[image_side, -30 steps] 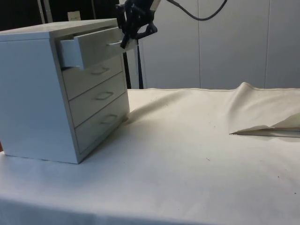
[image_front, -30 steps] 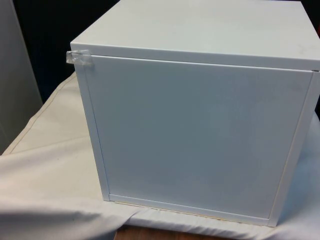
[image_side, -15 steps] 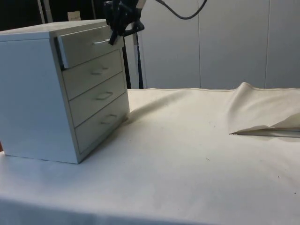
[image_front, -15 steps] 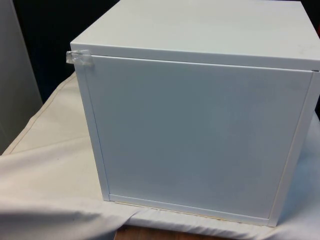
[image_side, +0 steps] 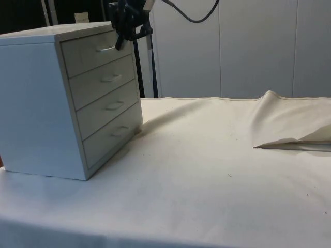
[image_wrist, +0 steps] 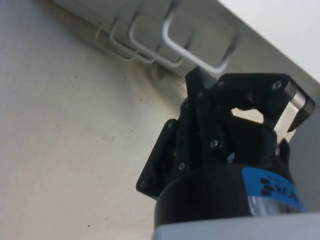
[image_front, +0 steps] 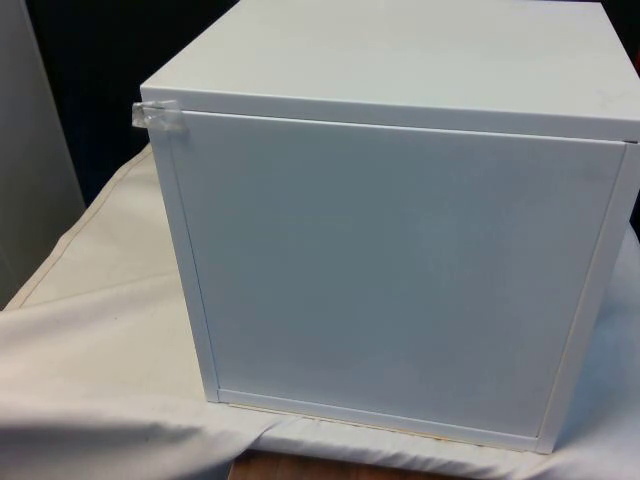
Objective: Open the drawer, then close it.
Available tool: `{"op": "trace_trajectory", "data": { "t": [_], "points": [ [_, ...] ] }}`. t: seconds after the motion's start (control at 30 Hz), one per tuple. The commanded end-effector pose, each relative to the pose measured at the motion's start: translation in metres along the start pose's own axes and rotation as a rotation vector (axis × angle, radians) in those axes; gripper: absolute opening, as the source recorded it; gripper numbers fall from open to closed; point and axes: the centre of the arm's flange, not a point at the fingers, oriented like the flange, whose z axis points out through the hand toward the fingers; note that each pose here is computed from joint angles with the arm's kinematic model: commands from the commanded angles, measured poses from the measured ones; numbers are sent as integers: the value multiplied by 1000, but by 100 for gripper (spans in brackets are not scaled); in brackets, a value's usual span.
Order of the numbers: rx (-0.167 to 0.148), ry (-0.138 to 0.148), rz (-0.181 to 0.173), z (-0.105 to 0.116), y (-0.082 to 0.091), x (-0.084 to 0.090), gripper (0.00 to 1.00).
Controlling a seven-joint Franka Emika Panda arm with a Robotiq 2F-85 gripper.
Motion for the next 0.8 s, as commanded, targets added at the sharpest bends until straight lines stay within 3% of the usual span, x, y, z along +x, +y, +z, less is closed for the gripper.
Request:
{"op": "trace_trajectory", "data": {
  "t": [0.0, 0.27, 0.43, 0.77],
  "points": [
    [0, 0, 0, 0, 0, 0, 0],
    [2, 6, 5, -7, -4, -2, 0],
    [14, -3, 4, -31, 0, -5, 0],
    [19, -14, 3, -58, 5, -5, 0]
  ]
}}
